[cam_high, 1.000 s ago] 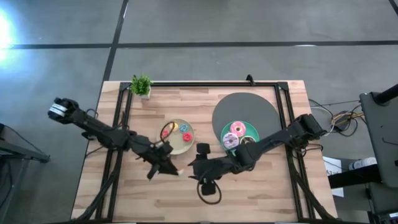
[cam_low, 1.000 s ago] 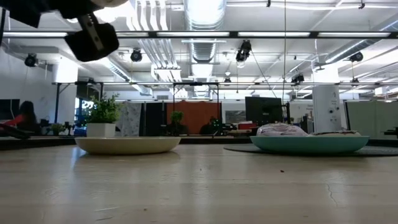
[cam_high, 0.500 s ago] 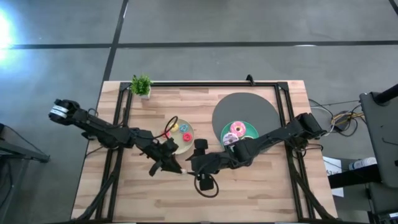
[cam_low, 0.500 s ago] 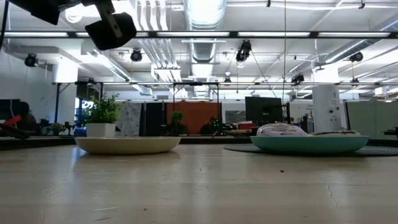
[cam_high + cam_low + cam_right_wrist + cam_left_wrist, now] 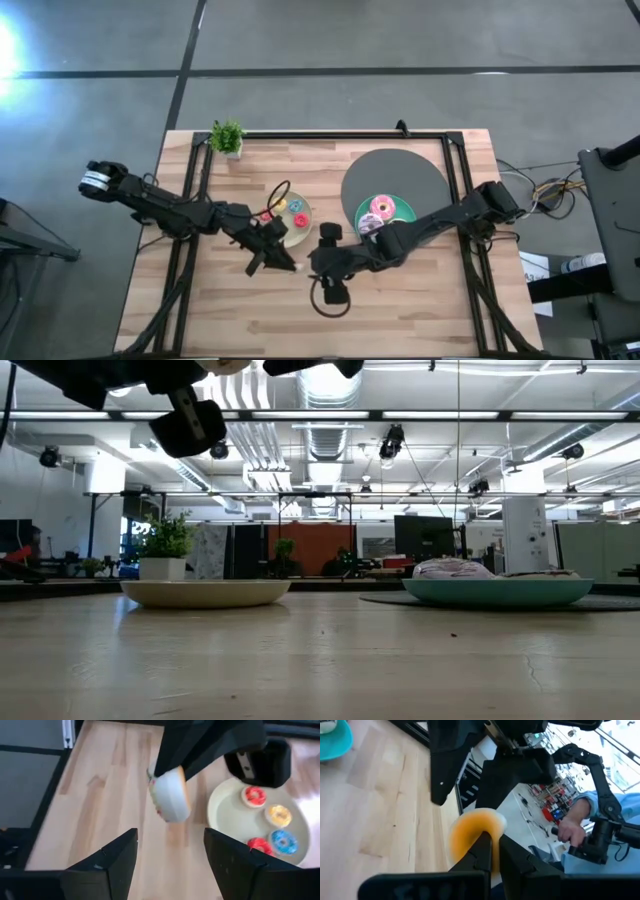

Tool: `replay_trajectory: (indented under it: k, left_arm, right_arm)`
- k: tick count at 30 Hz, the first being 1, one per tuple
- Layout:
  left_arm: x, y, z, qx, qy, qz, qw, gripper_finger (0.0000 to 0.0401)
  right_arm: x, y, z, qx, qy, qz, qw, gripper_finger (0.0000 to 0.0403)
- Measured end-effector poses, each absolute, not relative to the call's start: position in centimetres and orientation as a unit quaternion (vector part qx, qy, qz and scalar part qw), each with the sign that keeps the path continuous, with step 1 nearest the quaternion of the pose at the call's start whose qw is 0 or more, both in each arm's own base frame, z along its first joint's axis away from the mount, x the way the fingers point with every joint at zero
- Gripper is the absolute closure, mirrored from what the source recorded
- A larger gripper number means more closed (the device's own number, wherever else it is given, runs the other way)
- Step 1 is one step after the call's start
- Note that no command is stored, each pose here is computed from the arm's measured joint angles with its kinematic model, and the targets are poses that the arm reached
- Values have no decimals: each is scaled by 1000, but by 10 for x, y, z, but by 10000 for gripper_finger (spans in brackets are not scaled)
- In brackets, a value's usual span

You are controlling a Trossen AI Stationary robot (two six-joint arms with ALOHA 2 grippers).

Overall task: Pick & Place donuts
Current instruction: Put the small white donut on the brown plate

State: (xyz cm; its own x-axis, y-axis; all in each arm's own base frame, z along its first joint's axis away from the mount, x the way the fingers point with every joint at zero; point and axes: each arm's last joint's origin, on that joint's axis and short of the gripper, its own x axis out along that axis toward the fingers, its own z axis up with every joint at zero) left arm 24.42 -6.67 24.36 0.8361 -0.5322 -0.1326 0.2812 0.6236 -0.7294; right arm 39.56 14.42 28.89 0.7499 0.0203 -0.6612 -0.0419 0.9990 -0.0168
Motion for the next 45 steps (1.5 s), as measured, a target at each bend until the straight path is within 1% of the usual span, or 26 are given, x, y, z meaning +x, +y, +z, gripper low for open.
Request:
replay_trajectory:
  k: [7,14,18,23,33,35,38,42,45]
  left_arm:
    - [245,-65,244,-368,169,-230,885,401]
    - [246,-60,244,-370,165,-221,887,401]
    - [247,-57,246,-370,161,-216,889,401]
    - [247,-57,244,-371,163,-215,889,401]
    - [247,-56,242,-372,169,-201,891,394]
    - [247,-55,242,-375,167,-187,892,383]
    - [248,-54,241,-382,164,-168,894,351]
    - [246,-52,238,-379,179,-145,896,295]
    - [238,-51,237,-373,206,-123,896,270]
  right_arm:
    - [399,144,293,-51,327,30,943,181]
    - [402,142,294,-54,317,30,946,182]
    - [404,141,292,-52,320,31,945,194]
    - [404,140,291,-51,320,28,946,232]
    - [406,134,290,-49,324,19,945,332]
    - [406,133,289,-50,330,18,943,351]
    - [404,131,287,-55,343,16,938,371]
    - [402,129,284,-38,362,5,931,382]
    - [404,117,281,12,373,-28,927,384]
